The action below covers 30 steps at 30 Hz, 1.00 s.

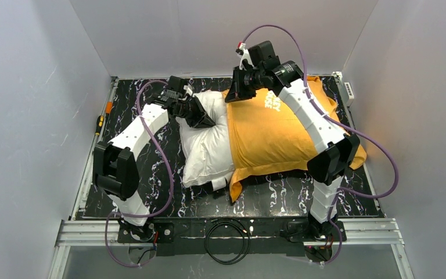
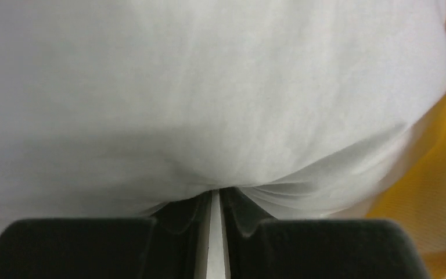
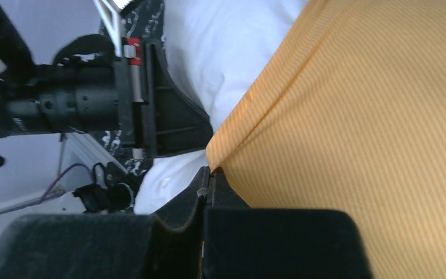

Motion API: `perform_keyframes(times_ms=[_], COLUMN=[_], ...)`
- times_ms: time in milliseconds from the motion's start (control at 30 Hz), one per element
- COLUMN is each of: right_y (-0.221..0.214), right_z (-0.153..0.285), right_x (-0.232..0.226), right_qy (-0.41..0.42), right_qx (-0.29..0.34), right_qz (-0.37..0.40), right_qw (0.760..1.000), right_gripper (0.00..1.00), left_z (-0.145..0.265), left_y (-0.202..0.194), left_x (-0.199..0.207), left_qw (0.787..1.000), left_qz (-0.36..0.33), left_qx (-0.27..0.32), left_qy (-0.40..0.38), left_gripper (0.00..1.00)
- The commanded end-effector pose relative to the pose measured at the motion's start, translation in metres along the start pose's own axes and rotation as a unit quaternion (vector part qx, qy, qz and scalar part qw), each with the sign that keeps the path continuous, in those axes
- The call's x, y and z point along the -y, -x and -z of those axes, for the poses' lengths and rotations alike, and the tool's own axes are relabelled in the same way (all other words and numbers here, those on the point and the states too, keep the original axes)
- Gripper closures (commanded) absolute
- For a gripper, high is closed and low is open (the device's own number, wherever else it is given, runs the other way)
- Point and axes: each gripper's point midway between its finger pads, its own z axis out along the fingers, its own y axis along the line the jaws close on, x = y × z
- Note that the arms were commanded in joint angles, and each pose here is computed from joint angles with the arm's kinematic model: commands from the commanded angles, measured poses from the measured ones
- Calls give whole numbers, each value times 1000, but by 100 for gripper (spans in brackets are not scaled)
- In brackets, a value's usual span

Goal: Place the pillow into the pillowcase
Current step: Stuff the pillow into the pillowcase.

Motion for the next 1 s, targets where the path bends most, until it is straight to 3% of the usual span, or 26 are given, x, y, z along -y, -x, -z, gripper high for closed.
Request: perform_keyframes(times_ms=[0, 167, 300, 333, 467, 600, 700, 800, 967], right_y=[31, 34, 29, 24, 1, -4, -9, -10, -14], right_z=[46, 58, 75, 73, 47, 40, 31, 27, 20], right_x=[-105, -164, -177, -171, -125, -99, -93, -94, -93], right_qy=[235, 373, 460, 455, 329, 285, 273, 276, 271], right_qx=[54, 60, 101, 104, 94, 84, 65, 55, 33], right_qz=[-13, -77, -187, -203, -192, -175, -170, -167, -159], right_qw=[970, 923, 862, 861, 920, 939, 945, 945, 949], right_gripper=[99, 99, 99, 99, 99, 99, 99, 99, 99], left_z=[-10, -28, -44, -43, -19, 38, 84, 111, 114], left_y=[-11, -32, -51, -53, -56, -54, -57, -69, -85], left_x=[50, 118, 143, 140, 83, 17, -28, -69, -107], left_qw=[995, 981, 971, 973, 994, 996, 987, 982, 985], left_qz=[-21, -36, -36, -36, -43, -77, -95, -86, -59], left_qx=[-3, -15, -39, -39, -18, 17, 44, 45, 30], left_qy=[-97, -191, -231, -225, -102, 47, 122, 162, 159], left_gripper=[95, 100, 100, 100, 98, 51, 25, 10, 2])
